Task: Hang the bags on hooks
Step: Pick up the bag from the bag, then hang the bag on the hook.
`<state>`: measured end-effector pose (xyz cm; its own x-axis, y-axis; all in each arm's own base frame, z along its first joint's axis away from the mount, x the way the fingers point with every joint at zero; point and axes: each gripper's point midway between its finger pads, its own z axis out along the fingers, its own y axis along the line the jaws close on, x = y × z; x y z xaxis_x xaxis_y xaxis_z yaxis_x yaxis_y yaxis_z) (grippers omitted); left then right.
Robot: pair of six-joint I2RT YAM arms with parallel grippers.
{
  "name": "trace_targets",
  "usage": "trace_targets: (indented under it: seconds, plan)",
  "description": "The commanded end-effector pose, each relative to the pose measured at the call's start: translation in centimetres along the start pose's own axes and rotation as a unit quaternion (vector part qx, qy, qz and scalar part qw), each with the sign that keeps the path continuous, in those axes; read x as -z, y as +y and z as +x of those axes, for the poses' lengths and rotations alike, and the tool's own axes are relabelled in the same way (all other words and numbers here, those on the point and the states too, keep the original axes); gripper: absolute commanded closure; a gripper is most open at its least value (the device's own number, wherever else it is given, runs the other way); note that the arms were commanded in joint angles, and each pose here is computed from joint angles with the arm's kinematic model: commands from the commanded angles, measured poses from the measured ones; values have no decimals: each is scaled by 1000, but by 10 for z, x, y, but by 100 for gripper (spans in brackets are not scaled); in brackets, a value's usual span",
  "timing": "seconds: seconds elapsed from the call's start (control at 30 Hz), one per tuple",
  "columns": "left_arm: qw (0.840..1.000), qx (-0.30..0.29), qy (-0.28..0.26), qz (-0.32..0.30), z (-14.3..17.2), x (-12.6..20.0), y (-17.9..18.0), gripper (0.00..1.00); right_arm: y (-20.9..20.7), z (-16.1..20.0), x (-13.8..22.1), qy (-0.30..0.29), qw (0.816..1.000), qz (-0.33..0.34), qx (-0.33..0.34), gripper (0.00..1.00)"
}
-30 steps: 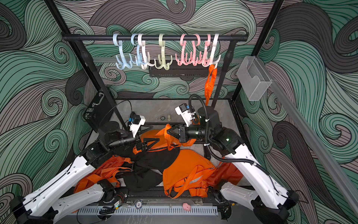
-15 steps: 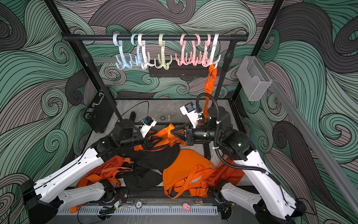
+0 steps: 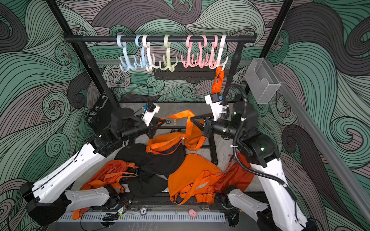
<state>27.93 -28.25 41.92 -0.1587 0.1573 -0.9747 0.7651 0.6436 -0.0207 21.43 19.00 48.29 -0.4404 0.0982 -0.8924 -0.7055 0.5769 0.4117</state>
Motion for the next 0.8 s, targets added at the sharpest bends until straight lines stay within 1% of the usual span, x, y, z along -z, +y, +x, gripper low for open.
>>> trace_targets:
  seconds: [0.0, 0.07, 0.1, 0.13, 0.23, 0.33, 0.4, 0.53, 0.67, 0.77]
  plan:
    - [998, 6, -56, -39, -65, 0, 13, 100, -10, -43, 11, -56, 996, 49, 46, 100]
    - [997, 9, -68, -48, -87, -8, 18, 100, -16, -64, 15, -77, 993, 67, 54, 100]
    - [997, 11, -65, -47, -91, -20, 19, 100, -23, -75, 17, -90, 991, 87, 56, 100]
    - [996, 14, -68, -47, -99, -26, 20, 100, -26, -85, 21, -103, 988, 101, 60, 100]
    - [996, 26, -81, -30, -117, -42, 16, 100, -33, -116, 30, -142, 978, 135, 75, 100]
    - [995, 28, -94, -12, -134, -56, 7, 100, -35, -145, 37, -180, 969, 148, 86, 100]
    - [994, 31, -107, 0, -144, -66, 1, 100, -41, -162, 40, -198, 964, 158, 80, 100]
    - [993, 30, -113, 27, -154, -85, -16, 100, -50, -183, 48, -224, 958, 169, 66, 100]
    - [993, 11, -115, 31, -156, -99, -34, 100, -52, -196, 58, -243, 951, 178, 66, 100]
    - [993, 8, -117, 25, -157, -106, -35, 100, -57, -202, 55, -243, 953, 167, 61, 100]
